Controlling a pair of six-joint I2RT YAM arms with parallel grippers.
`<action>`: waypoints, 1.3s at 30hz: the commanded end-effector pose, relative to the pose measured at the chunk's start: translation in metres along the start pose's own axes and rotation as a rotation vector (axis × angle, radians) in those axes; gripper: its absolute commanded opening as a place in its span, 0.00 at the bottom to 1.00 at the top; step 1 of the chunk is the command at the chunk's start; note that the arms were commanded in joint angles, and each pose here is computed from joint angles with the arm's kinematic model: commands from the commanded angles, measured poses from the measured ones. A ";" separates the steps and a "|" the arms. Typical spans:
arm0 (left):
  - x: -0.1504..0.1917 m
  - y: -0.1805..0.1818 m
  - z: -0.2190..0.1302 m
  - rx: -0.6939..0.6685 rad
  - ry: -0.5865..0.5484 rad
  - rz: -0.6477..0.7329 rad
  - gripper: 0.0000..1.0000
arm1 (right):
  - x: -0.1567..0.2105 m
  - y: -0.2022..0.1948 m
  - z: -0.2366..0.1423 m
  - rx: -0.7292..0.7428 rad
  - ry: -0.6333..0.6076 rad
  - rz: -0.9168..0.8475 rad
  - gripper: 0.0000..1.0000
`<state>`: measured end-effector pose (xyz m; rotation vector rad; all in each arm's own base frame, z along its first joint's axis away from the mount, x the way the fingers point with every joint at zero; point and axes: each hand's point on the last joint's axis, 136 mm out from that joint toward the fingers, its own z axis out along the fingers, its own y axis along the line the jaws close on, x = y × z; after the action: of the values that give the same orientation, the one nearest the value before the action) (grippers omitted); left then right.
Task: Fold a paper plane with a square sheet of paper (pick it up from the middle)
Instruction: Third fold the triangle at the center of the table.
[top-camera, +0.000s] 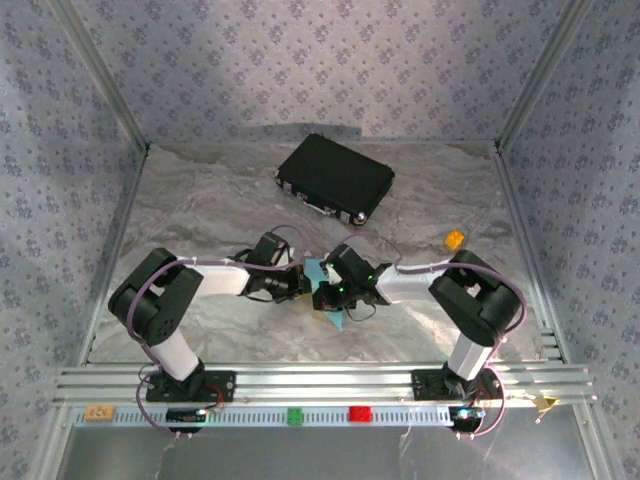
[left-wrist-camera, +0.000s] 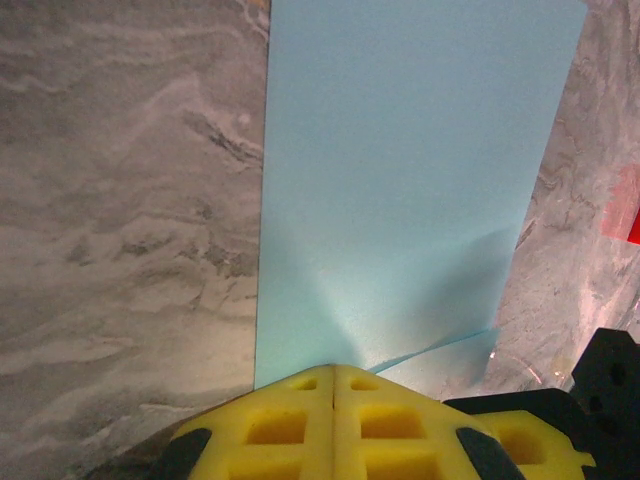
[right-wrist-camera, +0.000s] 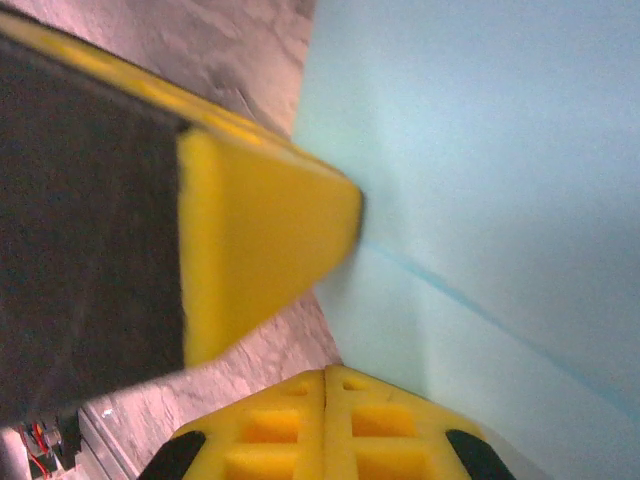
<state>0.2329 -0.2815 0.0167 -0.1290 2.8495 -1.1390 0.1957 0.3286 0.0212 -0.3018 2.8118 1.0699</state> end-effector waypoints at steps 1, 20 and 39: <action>0.012 0.033 0.007 -0.095 0.034 -0.035 0.00 | 0.024 -0.015 -0.006 0.034 0.048 0.042 0.06; 0.011 0.032 0.005 -0.100 0.031 -0.040 0.00 | 0.071 -0.048 -0.040 0.091 0.059 0.053 0.11; 0.015 0.000 -0.023 -0.034 -0.092 -0.019 0.04 | -0.001 -0.028 -0.093 0.184 -0.284 0.030 0.46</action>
<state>0.2148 -0.2714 0.0216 -0.1934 2.8262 -1.0904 0.1830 0.2457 0.0574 -0.1096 2.7172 0.8353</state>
